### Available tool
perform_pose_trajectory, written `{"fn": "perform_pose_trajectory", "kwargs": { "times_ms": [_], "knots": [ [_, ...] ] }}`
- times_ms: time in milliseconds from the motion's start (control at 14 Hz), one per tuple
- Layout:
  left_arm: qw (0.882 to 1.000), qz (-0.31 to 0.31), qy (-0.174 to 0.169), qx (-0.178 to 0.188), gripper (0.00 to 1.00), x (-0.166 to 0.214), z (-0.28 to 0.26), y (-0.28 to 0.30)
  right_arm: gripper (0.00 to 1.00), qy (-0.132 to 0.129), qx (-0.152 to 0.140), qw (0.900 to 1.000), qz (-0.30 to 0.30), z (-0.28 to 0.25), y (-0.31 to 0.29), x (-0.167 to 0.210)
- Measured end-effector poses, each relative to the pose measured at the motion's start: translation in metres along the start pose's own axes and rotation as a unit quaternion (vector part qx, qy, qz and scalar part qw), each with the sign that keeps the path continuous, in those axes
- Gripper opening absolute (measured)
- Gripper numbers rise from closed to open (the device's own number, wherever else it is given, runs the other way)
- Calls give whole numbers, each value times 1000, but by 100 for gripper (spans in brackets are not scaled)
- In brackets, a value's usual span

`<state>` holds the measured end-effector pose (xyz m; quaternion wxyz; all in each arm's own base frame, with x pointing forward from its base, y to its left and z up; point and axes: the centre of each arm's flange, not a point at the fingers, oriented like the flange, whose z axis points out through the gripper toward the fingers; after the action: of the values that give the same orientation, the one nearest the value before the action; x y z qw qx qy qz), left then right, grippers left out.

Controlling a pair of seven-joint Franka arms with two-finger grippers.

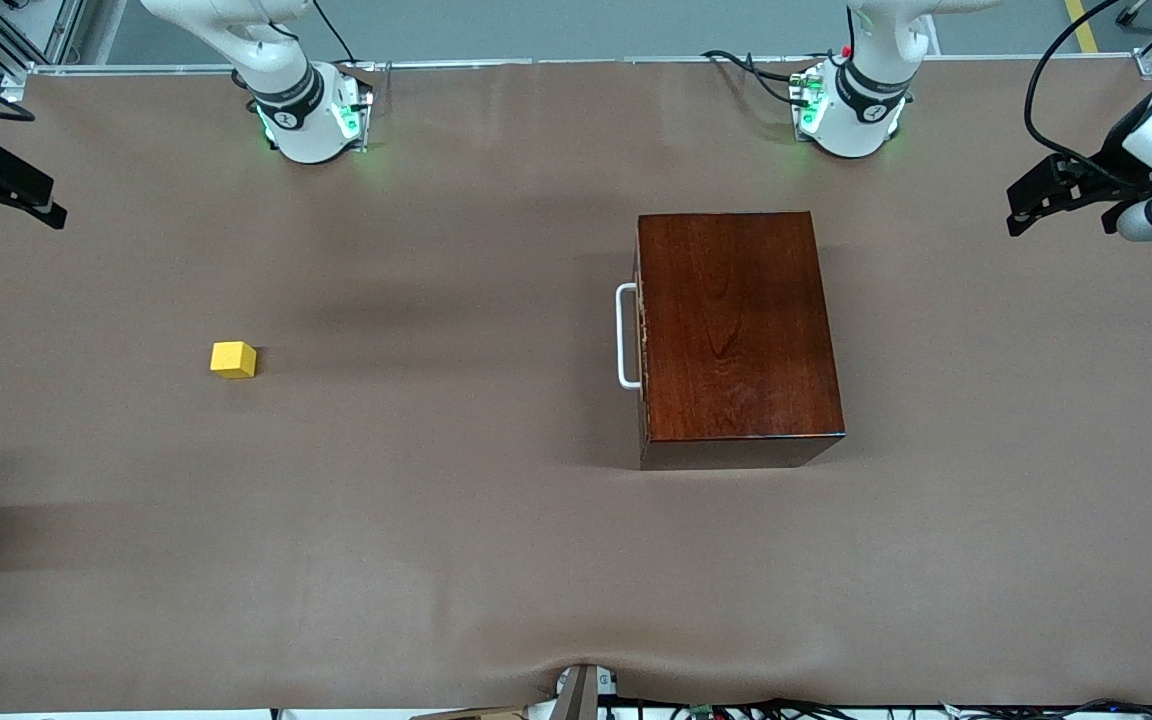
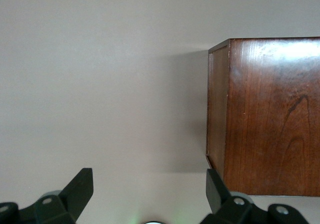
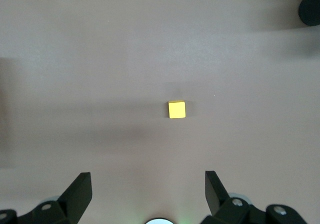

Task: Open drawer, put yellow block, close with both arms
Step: 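Move the left gripper over the box toward the white drawer handle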

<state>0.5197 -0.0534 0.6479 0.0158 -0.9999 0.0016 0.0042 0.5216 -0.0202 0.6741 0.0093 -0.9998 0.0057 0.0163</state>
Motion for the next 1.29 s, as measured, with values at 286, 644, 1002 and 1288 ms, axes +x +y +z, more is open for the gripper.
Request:
{"fn": "perform_pose_trajectory", "kwargs": {
  "times_ms": [286,644,1002,1288],
  "knots": [
    [1000,0,1,0,100,0,-1,0,100,0,0,1000,0,0,0,0],
    [1000,5,7,-3,100,11,-5,5,100,-2,0,1000,0,1,0,1],
    [998,67,-6,-13,100,39,16,73,100,-3,0,1000,0,2,0,1],
    [995,92,-20,-24,100,59,45,159,100,-3,0,1000,0,2,0,1]
  ]
}}
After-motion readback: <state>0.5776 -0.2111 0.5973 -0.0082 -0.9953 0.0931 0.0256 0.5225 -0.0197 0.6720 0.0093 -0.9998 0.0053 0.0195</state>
